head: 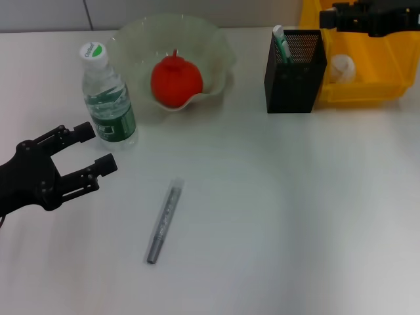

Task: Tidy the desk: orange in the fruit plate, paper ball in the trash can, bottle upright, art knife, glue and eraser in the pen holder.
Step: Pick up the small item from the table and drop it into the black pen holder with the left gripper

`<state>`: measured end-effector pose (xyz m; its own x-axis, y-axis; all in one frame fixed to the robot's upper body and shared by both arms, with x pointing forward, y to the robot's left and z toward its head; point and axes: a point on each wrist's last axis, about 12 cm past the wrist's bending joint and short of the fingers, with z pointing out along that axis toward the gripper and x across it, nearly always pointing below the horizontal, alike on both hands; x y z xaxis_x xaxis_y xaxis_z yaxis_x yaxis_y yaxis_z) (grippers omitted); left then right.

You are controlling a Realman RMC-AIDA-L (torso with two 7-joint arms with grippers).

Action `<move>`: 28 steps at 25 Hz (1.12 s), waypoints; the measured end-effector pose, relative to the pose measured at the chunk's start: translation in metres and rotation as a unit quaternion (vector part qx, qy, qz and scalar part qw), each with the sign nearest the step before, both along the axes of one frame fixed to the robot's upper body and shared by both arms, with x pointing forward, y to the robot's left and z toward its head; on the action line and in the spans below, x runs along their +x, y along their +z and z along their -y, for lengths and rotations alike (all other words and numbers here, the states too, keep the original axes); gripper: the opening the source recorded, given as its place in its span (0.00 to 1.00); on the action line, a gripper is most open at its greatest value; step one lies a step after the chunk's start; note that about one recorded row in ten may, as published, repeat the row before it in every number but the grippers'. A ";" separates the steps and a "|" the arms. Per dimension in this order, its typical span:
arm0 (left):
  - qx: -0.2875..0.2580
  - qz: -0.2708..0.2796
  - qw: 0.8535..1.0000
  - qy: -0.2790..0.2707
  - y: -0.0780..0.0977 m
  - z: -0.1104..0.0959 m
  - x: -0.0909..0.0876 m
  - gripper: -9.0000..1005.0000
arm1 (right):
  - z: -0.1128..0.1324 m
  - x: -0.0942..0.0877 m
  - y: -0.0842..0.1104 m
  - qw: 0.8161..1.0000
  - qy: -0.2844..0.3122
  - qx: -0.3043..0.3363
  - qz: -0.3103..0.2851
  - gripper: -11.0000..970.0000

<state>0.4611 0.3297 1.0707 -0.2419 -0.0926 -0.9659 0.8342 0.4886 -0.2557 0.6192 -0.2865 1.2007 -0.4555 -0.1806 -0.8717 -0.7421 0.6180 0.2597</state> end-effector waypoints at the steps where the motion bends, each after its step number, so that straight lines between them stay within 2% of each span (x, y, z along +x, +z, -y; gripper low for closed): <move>1: 0.000 0.000 1.000 0.000 0.000 0.000 0.000 0.80 | 0.000 0.000 0.000 1.000 0.000 0.000 0.000 0.46; 2: -0.003 -0.006 1.000 -0.007 0.002 0.000 0.000 0.80 | -0.006 0.007 0.005 0.999 0.005 -0.035 -0.012 0.46; 7: -0.002 -0.018 1.000 -0.015 0.006 -0.006 0.001 0.80 | -0.021 0.021 0.012 0.995 0.001 -0.098 -0.022 0.48; 11: -0.001 -0.027 0.999 -0.020 0.009 -0.009 0.002 0.80 | -0.049 0.036 0.015 0.986 -0.002 -0.167 -0.029 0.49; 12: 0.000 -0.027 0.999 -0.022 0.009 -0.009 0.002 0.80 | -0.065 0.041 0.013 0.980 -0.003 -0.195 -0.028 0.50; 17: 0.006 -0.030 0.999 -0.025 0.008 -0.007 0.002 0.80 | -0.087 0.046 0.009 0.970 -0.014 -0.239 -0.028 0.51; 28: 0.007 -0.018 0.999 -0.029 0.006 -0.002 0.002 0.80 | -0.098 0.054 0.001 0.961 -0.044 -0.270 -0.040 0.55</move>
<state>0.4627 0.3316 1.0767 -0.2805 -0.0650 -0.9576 0.8514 0.4439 -0.2795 0.6734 -0.1882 1.2014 -0.5505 -0.5551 -0.6235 -0.6724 0.7375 -0.0630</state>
